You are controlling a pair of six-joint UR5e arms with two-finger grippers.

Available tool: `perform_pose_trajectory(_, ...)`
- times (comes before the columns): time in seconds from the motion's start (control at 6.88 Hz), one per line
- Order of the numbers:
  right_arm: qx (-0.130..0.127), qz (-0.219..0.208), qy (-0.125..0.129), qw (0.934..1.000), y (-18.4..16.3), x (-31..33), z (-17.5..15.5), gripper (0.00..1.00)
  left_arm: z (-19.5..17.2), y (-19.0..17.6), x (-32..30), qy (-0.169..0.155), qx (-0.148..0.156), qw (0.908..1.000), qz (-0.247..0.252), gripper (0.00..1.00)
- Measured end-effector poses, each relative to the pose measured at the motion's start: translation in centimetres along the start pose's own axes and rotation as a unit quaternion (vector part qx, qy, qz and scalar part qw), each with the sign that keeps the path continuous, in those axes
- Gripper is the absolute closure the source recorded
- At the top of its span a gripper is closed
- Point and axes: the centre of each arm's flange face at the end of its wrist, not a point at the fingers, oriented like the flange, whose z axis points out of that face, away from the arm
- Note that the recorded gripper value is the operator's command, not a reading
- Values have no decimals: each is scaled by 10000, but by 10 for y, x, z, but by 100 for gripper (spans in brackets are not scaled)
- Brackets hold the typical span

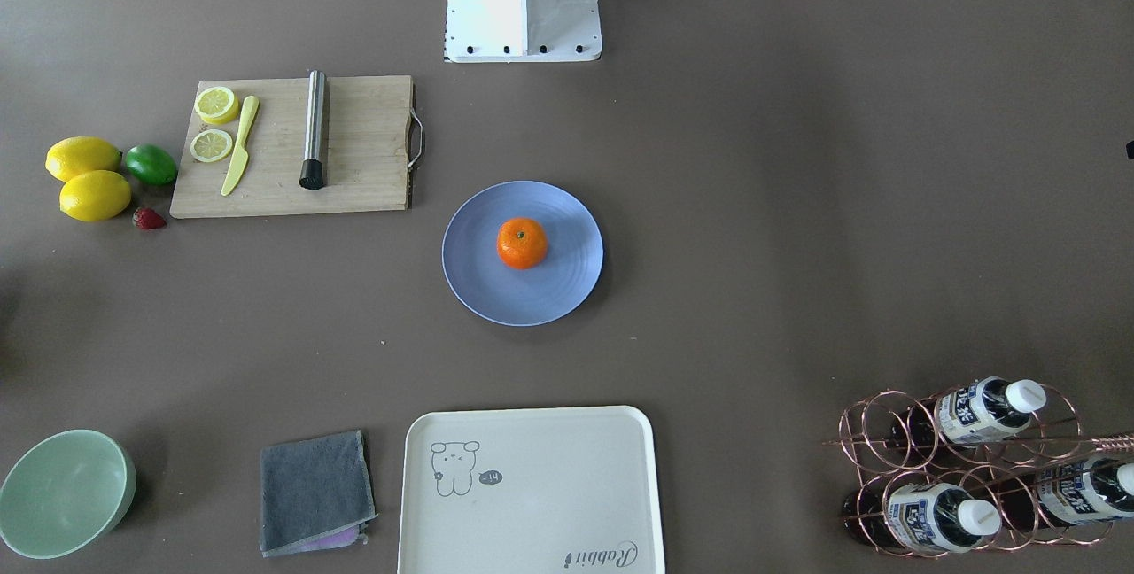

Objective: Pick orange to plate

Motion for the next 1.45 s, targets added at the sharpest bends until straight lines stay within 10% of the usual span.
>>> perform_pose_trajectory(1.45,202,-35,-1,9998,12,7,-5,0,-12,17,-23,-173,102,9995,-248,2)
